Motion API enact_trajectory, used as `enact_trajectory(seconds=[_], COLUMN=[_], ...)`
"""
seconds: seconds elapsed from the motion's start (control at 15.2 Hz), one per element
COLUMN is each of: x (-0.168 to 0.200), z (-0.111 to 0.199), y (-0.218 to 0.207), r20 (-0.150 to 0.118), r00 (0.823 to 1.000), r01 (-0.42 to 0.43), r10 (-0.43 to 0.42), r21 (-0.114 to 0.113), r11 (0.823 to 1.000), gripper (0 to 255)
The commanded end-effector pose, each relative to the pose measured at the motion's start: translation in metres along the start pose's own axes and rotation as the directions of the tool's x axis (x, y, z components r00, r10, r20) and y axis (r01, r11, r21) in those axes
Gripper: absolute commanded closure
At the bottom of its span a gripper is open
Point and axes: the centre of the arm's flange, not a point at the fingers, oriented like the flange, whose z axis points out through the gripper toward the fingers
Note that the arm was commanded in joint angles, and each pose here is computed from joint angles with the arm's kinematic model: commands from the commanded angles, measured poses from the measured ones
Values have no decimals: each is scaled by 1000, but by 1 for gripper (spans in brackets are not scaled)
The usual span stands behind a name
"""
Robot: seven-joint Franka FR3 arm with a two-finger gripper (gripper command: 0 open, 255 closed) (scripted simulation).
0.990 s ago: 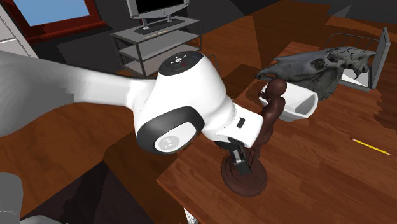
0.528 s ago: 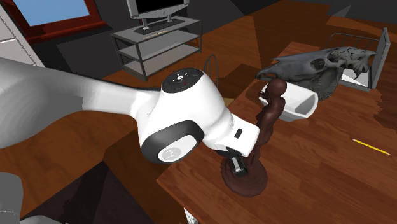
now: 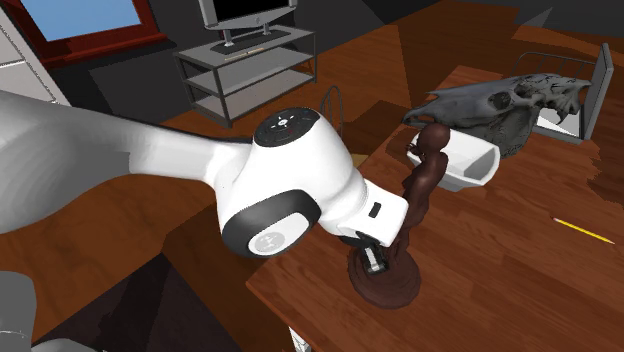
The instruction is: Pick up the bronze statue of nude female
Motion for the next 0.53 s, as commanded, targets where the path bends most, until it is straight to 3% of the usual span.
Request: enact_trajectory(seconds=[0.0,0.46], x=[0,17], z=[0,-32], y=[0,-1], r20=[2,2], r00=[1000,1000], r01=[1,1], r10=[-1,-1], r21=[0,0], r11=[1000,1000], gripper=[255,255])
